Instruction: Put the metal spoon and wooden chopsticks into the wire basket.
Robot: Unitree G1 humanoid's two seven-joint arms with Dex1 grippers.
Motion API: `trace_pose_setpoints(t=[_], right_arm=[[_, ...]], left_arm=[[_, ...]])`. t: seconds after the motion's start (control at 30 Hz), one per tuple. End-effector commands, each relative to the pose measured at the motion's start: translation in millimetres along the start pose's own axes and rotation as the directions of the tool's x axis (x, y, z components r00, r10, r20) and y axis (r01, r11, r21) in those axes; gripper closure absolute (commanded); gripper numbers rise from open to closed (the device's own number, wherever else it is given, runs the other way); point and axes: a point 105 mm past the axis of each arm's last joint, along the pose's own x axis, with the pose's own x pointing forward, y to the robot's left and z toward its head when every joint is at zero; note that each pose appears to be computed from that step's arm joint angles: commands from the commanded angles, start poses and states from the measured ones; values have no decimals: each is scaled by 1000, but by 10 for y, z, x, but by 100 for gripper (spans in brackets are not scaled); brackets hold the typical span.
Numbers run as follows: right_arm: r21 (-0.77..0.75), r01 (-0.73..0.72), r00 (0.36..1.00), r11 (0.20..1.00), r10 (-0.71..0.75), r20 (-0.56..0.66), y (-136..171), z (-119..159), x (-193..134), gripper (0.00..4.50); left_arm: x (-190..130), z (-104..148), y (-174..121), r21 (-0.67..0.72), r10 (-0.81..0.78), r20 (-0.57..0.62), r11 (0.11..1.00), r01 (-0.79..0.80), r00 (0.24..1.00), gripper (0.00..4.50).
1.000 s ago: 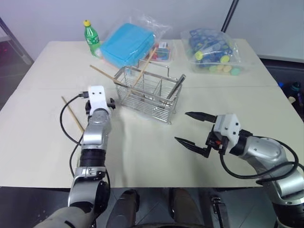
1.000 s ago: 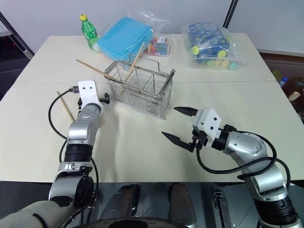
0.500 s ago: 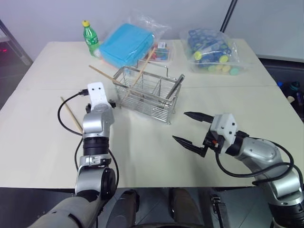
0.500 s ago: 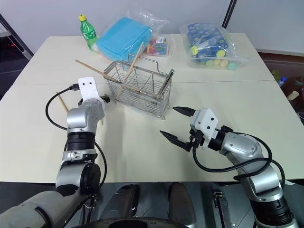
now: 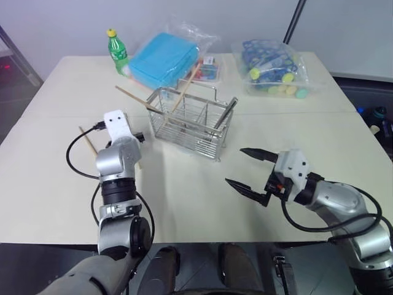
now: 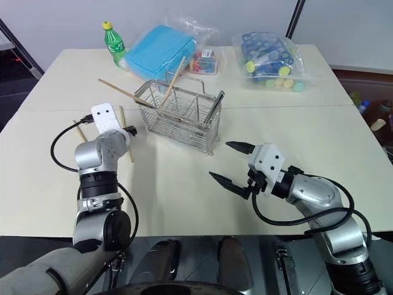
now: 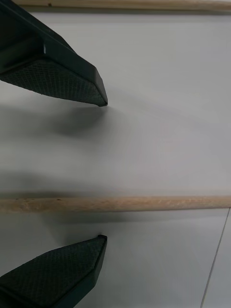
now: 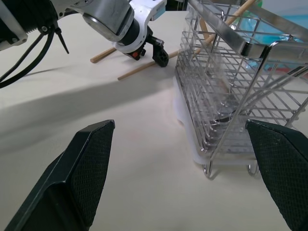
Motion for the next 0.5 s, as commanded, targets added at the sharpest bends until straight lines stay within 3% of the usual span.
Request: trace_pose_setpoints(t=[0.03,0.13,0.23,0.37,0.5], right_arm=[[-53,-6,998,999,9,56,10,180,-36,4],[-57,-3,998,998,7,64,-4,212,-44,0],[-64,-2,997,998,7,74,-8,256,-38,0],[-69,3,996,998,3,85,-29,322,-33,0],[-48,33,995,998,-28,99,-82,393,-71,0]], left_arm=[[49,-177,134,-10,42,-65,999,-43,997,0],[48,-169,118,-16,30,-52,999,-30,998,85],[49,-163,105,-38,15,-40,999,-16,999,221],[59,-144,126,-40,20,-27,999,-21,999,446],[73,-137,154,-43,23,-24,999,-24,999,446]])
